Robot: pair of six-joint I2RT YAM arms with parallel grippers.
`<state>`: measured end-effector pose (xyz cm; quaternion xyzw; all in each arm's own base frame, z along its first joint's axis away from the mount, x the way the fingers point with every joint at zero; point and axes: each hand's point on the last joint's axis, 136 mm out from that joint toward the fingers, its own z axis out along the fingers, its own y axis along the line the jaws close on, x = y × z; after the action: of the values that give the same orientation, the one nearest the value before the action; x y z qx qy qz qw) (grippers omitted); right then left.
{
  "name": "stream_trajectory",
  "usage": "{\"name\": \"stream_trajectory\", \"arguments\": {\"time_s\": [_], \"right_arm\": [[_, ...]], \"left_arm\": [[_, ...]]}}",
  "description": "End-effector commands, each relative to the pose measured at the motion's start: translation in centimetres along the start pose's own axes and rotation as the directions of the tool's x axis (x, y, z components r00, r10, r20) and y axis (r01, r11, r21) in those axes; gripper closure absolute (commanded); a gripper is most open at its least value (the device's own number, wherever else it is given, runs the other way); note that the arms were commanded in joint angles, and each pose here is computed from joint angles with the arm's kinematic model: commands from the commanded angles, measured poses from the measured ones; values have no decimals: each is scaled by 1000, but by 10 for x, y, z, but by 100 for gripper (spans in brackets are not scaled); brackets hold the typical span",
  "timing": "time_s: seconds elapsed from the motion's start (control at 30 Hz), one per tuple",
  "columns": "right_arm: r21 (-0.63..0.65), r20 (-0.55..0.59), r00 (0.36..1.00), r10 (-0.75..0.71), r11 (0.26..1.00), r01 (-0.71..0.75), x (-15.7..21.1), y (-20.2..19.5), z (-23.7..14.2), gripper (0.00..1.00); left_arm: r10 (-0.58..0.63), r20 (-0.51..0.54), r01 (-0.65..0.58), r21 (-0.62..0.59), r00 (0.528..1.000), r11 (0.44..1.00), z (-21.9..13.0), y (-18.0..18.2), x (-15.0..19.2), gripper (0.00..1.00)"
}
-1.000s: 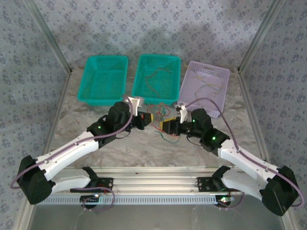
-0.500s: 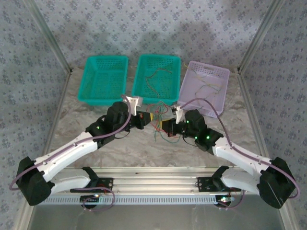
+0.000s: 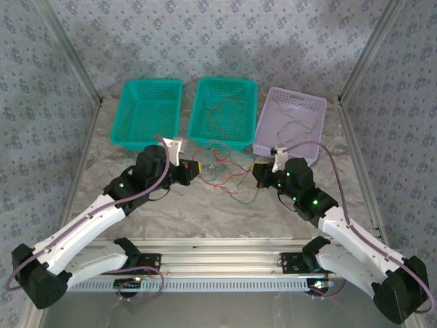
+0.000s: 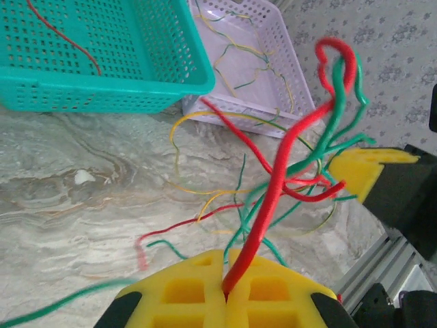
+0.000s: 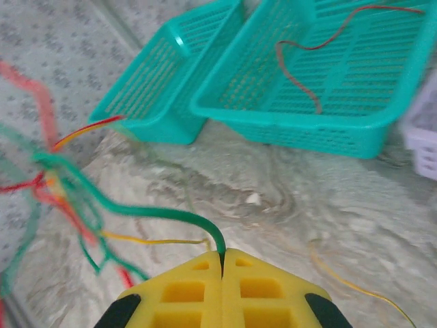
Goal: Untangle the cables
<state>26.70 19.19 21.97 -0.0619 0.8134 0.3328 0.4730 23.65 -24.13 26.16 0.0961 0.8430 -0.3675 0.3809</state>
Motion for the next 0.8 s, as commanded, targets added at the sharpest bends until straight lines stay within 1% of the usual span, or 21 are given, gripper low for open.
{"name": "stream_trajectory", "arguments": {"time_s": [0.0,0.1,0.37,0.4,0.43,0.53,0.7,0.77], "right_arm": [[132,-13,998,54,990,-52,11,-33,-5,100],[236,-20,995,101,967,-93,19,-58,-9,100],[377,6,981,191,909,-179,32,-99,-20,100],[379,15,981,195,906,-186,30,-101,-21,100],[364,21,980,199,911,-193,27,-100,-20,100],[277,18,981,191,942,-188,19,-83,-16,100],[263,74,987,146,951,-161,-7,-71,-30,100],[281,115,985,126,947,-154,-21,-69,-41,100]], "left_arm": [[57,23,-56,-34,998,998,-25,-2,-14,100],[90,18,-88,-71,996,994,-40,1,-17,100],[144,17,-139,-177,989,974,-75,19,-23,100],[147,27,-140,-182,989,973,-78,20,-25,100],[141,14,-135,-191,990,972,-80,23,-22,100],[135,4,-131,-196,991,972,-78,28,-18,100],[160,1,-155,-233,987,960,-85,34,-21,100],[163,-4,-159,-245,987,956,-87,37,-20,100]]}}
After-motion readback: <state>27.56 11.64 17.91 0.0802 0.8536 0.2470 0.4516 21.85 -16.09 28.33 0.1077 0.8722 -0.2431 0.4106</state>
